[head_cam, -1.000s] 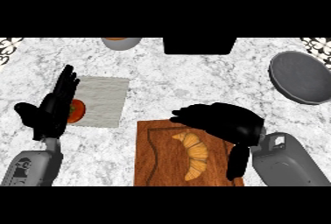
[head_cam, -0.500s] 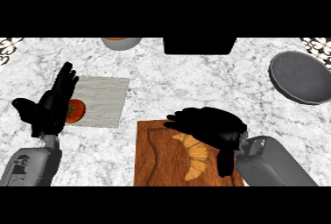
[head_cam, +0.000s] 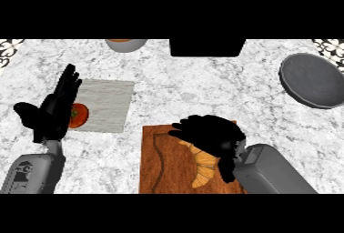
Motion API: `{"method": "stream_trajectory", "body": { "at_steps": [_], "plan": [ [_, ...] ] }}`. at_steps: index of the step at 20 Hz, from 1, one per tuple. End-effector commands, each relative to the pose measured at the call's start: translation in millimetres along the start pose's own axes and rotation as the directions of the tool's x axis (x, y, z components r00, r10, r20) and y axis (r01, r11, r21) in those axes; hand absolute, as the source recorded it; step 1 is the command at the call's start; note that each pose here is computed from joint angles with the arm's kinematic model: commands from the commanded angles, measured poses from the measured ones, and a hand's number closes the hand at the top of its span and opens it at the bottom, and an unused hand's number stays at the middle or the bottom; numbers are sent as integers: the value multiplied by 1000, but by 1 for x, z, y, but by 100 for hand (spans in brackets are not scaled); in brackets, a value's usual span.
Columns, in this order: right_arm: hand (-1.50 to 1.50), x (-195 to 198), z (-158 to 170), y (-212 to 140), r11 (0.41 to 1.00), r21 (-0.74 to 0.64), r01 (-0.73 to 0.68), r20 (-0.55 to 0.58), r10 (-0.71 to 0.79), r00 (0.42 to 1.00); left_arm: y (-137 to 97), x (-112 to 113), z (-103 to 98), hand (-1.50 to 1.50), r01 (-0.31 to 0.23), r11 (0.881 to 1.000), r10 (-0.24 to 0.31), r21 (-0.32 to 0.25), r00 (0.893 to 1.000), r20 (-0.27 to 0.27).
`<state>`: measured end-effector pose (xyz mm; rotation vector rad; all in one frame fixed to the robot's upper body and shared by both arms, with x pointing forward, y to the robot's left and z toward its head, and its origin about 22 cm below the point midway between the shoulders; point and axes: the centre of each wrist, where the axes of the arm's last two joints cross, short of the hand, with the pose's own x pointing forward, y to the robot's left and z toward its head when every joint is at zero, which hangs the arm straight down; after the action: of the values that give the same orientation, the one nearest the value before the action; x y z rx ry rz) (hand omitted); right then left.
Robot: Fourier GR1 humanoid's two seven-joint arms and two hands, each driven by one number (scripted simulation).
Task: Pick the croissant from the cutting board and place it in the pan
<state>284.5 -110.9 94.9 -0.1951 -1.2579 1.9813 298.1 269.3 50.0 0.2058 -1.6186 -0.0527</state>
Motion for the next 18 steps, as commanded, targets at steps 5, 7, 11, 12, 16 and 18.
{"method": "stream_trajectory", "body": {
  "at_steps": [5, 7, 11, 12, 16, 18],
  "plan": [
    [-150, -2, -32, 25, 998, 27, -51, -25, 52, 998, -6, 2, -10, 0, -17, 1000, 17, -6, 1000, 19],
    [-150, -2, -25, 17, 997, 45, -64, -38, 65, 997, 12, -24, 8, 0, -6, 1000, 6, 19, 1000, -18],
    [-150, 0, -42, 31, 997, 57, -47, -44, 50, 998, -7, 7, 12, 0, -9, 1000, 9, -13, 1000, 8],
    [-150, 8, -41, 29, 995, 84, -45, -37, 48, 998, 23, 4, -1, 0, -4, 1000, 4, 3, 1000, -1],
    [-150, -2, -28, 40, 993, 117, -27, -42, 32, 999, 11, 2, -5, 0, -3, 1000, 3, 2, 1000, 3],
    [150, -17, -52, 45, 989, 141, -54, 0, 55, 998, 11, 4, 5, 0, -2, 1000, 2, -5, 1000, -3]
  ]
}}
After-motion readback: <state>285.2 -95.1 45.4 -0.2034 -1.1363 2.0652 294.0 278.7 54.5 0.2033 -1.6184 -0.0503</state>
